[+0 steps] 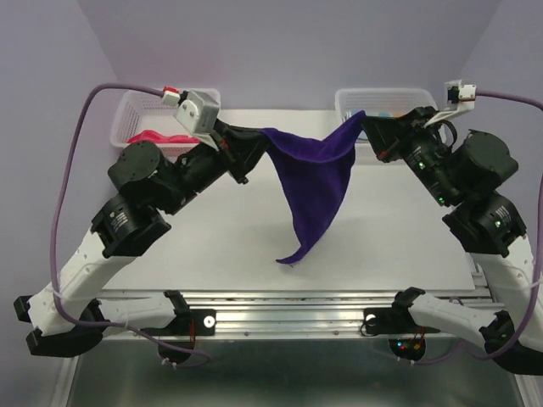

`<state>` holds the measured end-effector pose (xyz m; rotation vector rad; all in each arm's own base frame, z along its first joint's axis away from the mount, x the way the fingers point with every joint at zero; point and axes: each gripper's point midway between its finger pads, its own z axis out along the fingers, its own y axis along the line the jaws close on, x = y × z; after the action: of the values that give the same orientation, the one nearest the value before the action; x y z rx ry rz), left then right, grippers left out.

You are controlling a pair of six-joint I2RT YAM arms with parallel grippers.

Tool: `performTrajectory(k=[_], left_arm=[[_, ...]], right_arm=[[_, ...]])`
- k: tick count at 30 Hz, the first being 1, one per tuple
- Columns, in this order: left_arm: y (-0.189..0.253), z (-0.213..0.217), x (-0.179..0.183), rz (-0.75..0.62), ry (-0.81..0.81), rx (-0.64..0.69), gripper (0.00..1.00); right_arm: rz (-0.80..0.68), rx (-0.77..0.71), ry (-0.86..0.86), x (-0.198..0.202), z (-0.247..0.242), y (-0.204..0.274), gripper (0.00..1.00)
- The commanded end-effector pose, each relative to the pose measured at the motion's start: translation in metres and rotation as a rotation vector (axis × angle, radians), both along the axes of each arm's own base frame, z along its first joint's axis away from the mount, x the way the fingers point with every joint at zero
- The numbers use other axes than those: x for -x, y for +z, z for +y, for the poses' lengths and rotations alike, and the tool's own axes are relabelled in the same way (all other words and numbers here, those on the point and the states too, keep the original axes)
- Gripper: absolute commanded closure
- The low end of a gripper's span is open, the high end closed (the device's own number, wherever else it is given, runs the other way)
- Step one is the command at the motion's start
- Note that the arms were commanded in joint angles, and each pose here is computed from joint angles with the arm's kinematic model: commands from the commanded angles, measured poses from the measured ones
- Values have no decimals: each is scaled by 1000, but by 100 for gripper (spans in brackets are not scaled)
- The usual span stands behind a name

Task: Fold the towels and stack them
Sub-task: Flatten out the crumpled towel

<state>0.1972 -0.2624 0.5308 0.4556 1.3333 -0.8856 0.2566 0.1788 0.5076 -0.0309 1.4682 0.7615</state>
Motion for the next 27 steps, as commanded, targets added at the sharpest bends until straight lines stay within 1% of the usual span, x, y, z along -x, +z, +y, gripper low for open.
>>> performTrajectory(k=[1,2,3,4,7,12,17,20,22,23,24,26,27], left_arm=[[38,7,61,-89,-250,59,100],[40,6,76,-97,-326,66,100],[44,7,84,-110,-361,79,100],[45,10,93,-116,-389,91,100],[54,20,112,-117,-450,136,100],[61,33,132,-122,-512,173,100],[62,34,135,-116,-520,188,100],[61,33,127,-108,-485,192,100],[59,33,114,-93,-422,198,100],[55,31,106,-81,-391,191,100],[51,33,92,-62,-317,195,100],[41,32,71,-27,-223,185,100],[38,38,51,-10,-115,187,100]], right_arm=[[-79,-4,138,38,2,39,99],[-115,-21,215,56,6,54,99],[-123,-26,245,63,7,59,99],[-126,-38,303,74,12,62,99],[-143,-75,381,95,13,72,99],[-179,-126,419,116,5,82,99],[-181,-132,456,123,8,85,99],[-177,-124,445,116,11,84,99],[-179,-121,418,109,10,84,99],[-175,-118,377,101,8,81,99],[-171,-114,354,94,8,79,99],[-171,-104,281,78,4,75,99],[-162,-96,251,69,4,71,99]])
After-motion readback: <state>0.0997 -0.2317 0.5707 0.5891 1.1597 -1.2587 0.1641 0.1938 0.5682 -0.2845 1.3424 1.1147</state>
